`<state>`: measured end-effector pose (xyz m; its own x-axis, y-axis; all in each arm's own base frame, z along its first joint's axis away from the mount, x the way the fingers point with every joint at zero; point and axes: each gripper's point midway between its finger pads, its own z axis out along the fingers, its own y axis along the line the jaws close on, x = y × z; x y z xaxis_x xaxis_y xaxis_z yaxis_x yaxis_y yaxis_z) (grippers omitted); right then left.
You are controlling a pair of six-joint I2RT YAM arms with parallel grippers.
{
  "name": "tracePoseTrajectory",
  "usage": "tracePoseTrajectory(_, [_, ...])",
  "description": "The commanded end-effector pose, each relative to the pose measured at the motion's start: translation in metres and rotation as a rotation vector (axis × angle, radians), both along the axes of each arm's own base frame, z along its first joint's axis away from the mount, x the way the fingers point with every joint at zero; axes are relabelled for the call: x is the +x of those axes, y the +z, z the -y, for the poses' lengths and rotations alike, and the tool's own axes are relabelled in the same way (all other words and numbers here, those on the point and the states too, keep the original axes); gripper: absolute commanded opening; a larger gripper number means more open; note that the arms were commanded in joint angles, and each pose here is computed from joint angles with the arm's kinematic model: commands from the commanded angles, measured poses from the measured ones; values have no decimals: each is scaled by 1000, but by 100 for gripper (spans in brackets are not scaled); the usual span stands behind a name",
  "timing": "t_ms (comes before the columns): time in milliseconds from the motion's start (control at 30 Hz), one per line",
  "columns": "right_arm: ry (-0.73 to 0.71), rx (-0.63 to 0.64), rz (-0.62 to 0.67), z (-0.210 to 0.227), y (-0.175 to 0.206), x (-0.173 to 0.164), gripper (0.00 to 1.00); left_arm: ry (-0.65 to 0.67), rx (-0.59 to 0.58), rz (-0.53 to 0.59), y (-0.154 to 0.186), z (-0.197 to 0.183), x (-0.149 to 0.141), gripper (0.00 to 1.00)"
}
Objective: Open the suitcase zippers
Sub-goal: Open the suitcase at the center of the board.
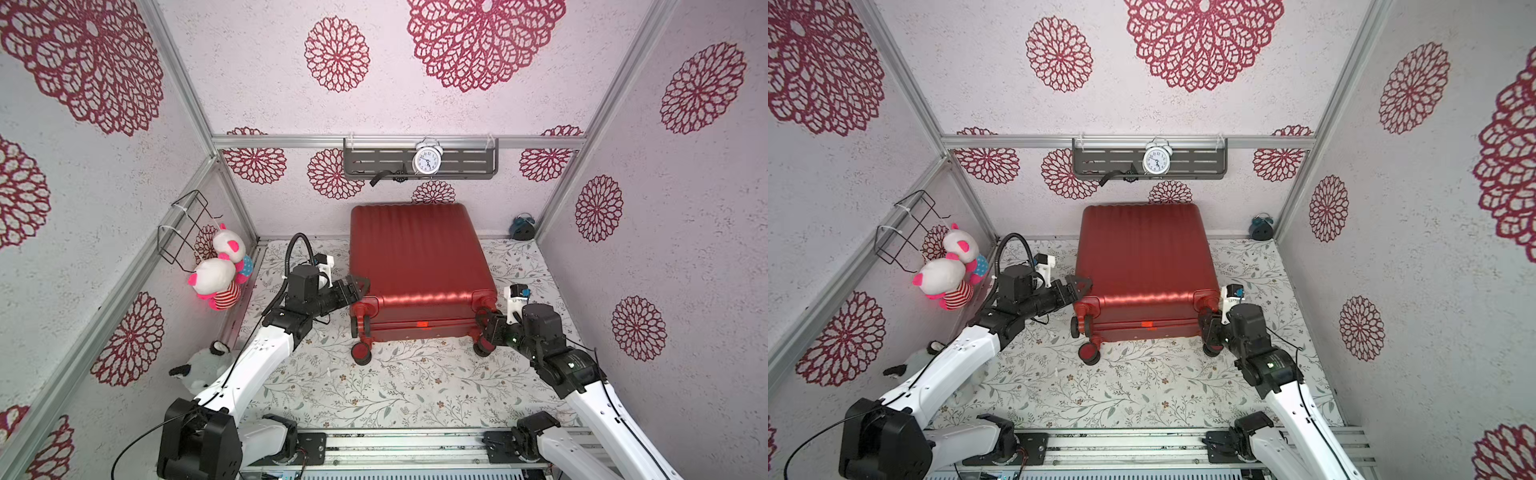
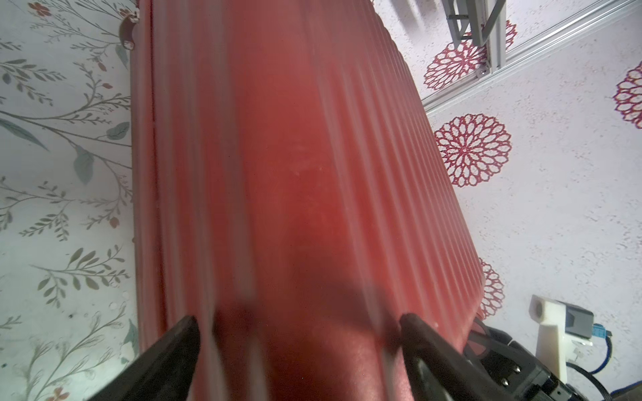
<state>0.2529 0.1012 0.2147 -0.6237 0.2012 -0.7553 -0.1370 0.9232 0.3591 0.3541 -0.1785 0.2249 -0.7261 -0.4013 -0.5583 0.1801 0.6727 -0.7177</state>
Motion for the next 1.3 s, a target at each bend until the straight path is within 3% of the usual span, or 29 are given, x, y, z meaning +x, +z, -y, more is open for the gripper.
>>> tracePoseTrajectory(0, [60,128,199,-14,65,-3,22,-35,-5,-49,-15,6,-2,92])
tracePoseTrajectory(267, [13,189,284,-1,92,-19,18,-100,1,-53,-19,37,-8,92])
tracePoseTrajectory(1033, [-209,15,386,50,155,-18,15,-324,1,-11,-5,165,-34,91])
tracePoseTrajectory(1267, [-208,6,461,53,198,-22,14,-404,-6,-8,-4,211,-45,91])
